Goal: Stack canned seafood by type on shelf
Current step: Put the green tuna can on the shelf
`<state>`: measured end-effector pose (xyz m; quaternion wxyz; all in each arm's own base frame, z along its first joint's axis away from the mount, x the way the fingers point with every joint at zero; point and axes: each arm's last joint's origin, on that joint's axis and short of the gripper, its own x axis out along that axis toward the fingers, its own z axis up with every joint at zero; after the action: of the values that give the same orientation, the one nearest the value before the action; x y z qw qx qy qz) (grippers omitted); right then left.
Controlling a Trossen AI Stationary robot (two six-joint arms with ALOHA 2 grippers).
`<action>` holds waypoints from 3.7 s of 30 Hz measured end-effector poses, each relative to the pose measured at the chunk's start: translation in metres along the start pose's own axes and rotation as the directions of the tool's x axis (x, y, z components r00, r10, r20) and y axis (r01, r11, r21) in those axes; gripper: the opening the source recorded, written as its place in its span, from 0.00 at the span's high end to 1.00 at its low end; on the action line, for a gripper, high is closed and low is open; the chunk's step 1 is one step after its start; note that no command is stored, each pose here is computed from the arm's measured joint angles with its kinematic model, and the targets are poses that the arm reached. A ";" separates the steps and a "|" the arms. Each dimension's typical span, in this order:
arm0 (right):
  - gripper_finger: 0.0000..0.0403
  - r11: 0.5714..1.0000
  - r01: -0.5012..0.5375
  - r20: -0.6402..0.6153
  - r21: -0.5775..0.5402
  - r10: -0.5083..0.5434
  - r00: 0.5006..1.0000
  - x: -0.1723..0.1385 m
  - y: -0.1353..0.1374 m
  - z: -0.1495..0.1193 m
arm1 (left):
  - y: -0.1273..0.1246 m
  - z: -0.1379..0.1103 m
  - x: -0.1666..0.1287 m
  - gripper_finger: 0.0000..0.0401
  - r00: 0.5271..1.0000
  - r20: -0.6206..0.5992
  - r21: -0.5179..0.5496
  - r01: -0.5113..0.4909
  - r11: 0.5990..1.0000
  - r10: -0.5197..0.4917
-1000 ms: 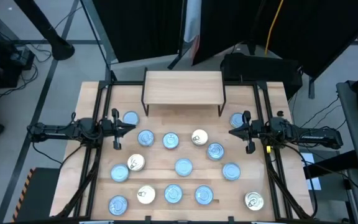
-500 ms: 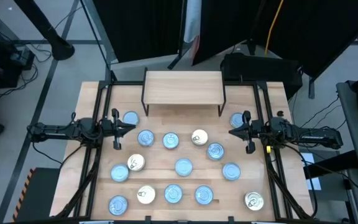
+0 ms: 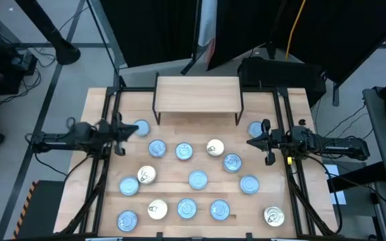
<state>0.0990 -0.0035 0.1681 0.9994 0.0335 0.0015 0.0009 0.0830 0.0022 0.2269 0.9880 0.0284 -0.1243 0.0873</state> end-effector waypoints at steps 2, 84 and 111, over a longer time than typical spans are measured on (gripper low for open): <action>1.00 1.000 0.000 0.000 0.000 0.000 1.000 0.000 0.000 0.000 | 0.001 0.020 0.000 0.93 1.000 -0.004 0.001 0.018 1.000 -0.018; 1.00 0.879 0.442 -0.774 0.177 -0.153 0.615 0.069 0.062 0.093 | -0.025 0.052 0.064 0.93 0.540 -0.827 -0.081 -0.390 0.917 0.157; 1.00 0.907 0.398 -0.773 0.136 -0.154 0.616 0.069 0.063 0.092 | -0.005 -0.019 0.080 0.99 -0.001 -0.963 0.199 -0.675 0.711 0.269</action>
<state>0.1681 0.0529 0.2644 0.8804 0.1777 0.4163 -0.1413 0.1648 0.0120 0.2287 0.7309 -0.2394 0.5016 0.3961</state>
